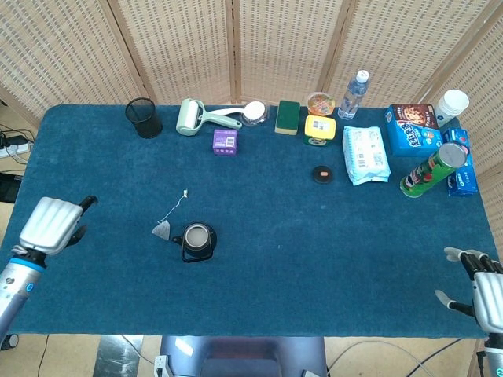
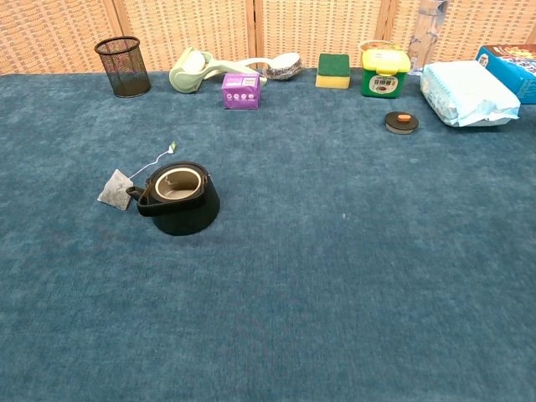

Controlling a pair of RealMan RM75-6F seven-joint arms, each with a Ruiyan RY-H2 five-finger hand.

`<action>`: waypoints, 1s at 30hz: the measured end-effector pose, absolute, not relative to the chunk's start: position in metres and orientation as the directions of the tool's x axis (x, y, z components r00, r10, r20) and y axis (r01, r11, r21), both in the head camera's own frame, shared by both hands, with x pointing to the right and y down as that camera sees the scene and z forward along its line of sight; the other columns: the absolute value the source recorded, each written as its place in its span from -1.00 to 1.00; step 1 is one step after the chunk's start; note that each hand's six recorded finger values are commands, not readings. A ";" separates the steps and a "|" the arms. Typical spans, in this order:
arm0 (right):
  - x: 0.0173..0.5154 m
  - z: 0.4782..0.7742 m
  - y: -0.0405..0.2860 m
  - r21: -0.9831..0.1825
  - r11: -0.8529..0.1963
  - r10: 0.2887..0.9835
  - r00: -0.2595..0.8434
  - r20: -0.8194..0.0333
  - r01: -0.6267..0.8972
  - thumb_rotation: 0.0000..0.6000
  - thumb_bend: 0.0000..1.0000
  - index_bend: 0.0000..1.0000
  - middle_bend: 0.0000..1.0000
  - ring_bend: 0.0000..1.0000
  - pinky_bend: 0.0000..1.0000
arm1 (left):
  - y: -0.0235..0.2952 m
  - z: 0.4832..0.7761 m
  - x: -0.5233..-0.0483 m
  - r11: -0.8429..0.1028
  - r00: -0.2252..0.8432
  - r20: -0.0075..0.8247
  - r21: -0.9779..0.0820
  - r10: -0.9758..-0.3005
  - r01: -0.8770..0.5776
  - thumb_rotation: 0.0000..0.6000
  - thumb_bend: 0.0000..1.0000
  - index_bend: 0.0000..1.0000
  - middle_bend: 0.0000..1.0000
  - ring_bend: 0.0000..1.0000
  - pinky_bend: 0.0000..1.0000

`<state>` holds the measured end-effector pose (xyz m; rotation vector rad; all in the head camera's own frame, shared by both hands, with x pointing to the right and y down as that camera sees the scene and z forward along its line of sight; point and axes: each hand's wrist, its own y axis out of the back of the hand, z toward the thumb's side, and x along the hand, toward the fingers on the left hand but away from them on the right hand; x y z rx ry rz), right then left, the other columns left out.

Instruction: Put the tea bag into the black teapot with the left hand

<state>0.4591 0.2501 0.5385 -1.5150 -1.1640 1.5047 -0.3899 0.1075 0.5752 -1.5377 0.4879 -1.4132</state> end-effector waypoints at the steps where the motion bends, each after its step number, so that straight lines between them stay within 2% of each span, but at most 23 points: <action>1: 0.460 0.539 0.251 -0.925 -0.358 0.926 -0.078 -0.369 0.123 1.00 -0.81 -0.48 -0.28 -0.46 -0.36 | 0.102 0.580 -0.383 -0.469 0.263 0.548 -0.827 -0.794 0.309 1.00 -0.17 -0.24 0.85 0.70 0.57; 6: 0.464 0.545 0.254 -0.918 -0.374 0.917 -0.094 -0.388 0.134 1.00 -0.81 -0.48 -0.29 -0.46 -0.35 | 0.080 0.600 -0.363 -0.490 0.291 0.574 -0.813 -0.765 0.315 1.00 -0.16 -0.21 0.96 0.80 0.66; 13: 0.472 0.549 0.255 -0.915 -0.379 0.911 -0.117 -0.395 0.140 1.00 -0.81 -0.48 -0.28 -0.46 -0.35 | 0.061 0.633 -0.337 -0.516 0.313 0.608 -0.790 -0.730 0.332 1.00 -0.14 -0.17 0.98 0.82 0.67; 30: 0.494 0.550 0.257 -0.913 -0.382 0.899 -0.173 -0.402 0.141 1.00 -0.81 -0.47 -0.28 -0.46 -0.34 | 0.028 0.699 -0.290 -0.548 0.293 0.626 -0.777 -0.723 0.310 1.00 -0.20 -0.15 0.98 0.82 0.67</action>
